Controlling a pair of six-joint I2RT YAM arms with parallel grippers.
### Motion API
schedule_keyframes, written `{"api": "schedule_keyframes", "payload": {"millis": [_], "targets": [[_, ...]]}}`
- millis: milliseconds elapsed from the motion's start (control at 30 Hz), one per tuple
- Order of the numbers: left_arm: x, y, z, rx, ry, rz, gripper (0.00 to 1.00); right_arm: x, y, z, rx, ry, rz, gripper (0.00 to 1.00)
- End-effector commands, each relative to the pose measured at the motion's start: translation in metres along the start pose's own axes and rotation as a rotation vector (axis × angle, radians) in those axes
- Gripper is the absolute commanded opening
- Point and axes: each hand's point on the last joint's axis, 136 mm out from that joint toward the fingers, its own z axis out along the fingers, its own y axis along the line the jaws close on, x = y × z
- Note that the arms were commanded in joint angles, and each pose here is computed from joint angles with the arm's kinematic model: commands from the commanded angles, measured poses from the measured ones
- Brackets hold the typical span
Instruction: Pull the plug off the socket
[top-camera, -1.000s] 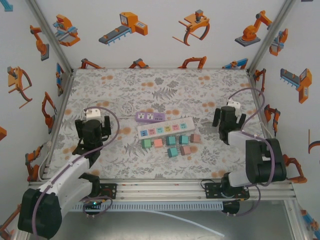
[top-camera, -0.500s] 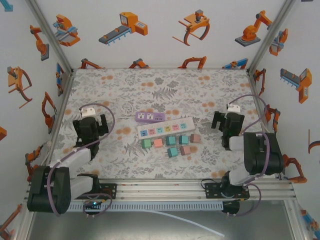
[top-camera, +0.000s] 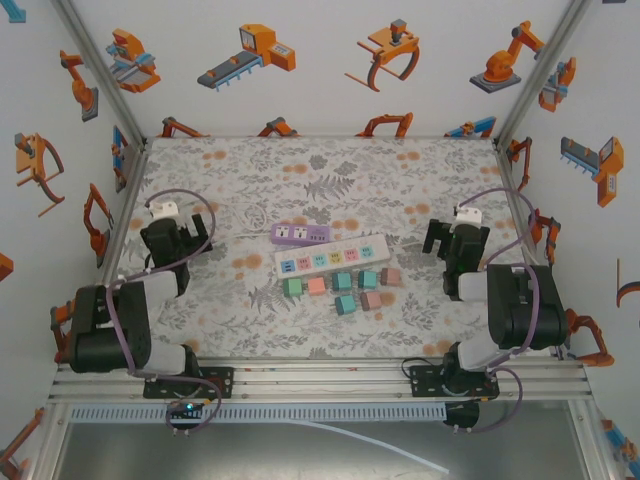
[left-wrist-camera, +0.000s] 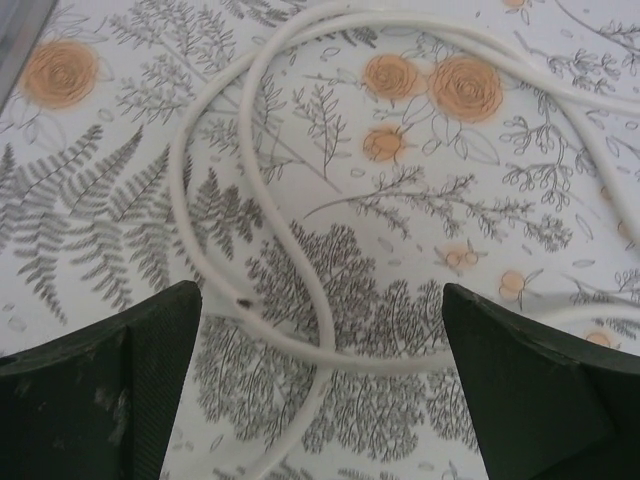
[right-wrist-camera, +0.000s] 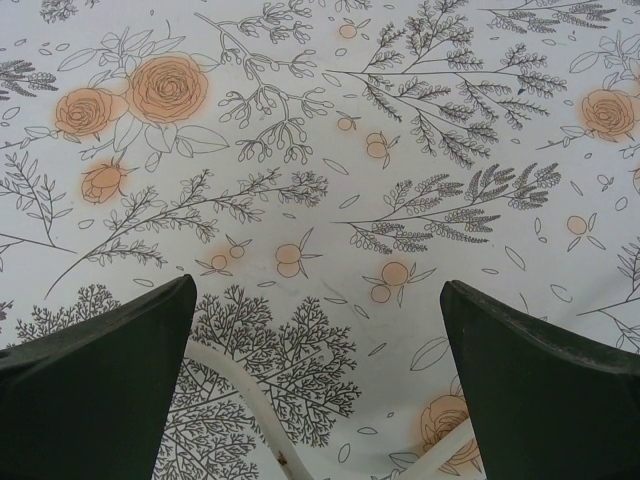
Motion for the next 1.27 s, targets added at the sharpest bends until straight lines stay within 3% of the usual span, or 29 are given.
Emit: {"api": "schedule_keyframes", "payload": {"millis": [0,167,233,300,367,400,467,533,1233], "targets": [[-0.014,-0.018,0.013,0.102,0.014,-0.008,0.99,-0.016,-0.002,0.001,0.008,-0.056,0.014,0.99],[-0.009,-0.038,0.017,0.188,0.041,0.049,0.99,-0.016,-0.001,0.001,0.004,-0.056,0.014,0.99],[-0.003,-0.040,0.009,0.189,-0.004,0.070,0.97,-0.016,0.000,0.001,0.002,-0.055,0.012,0.99],[-0.003,-0.040,0.002,0.205,-0.156,0.061,0.97,-0.016,0.000,0.001,0.001,-0.056,0.012,0.99],[0.004,-0.034,0.006,0.168,-0.053,0.053,0.97,-0.016,0.000,0.002,0.001,-0.056,0.012,0.99],[0.000,-0.037,0.007,0.171,-0.099,0.059,0.97,-0.016,0.000,0.002,0.001,-0.056,0.012,0.99],[0.003,-0.036,0.006,0.168,-0.056,0.058,0.97,-0.016,0.000,0.002,-0.001,-0.056,0.011,0.99],[0.000,-0.037,0.006,0.175,-0.093,0.056,0.97,-0.016,0.000,0.002,-0.001,-0.056,0.012,0.99],[0.001,-0.037,0.006,0.153,-0.073,0.075,0.97,-0.016,-0.003,-0.002,0.010,-0.071,0.015,0.99]]}}
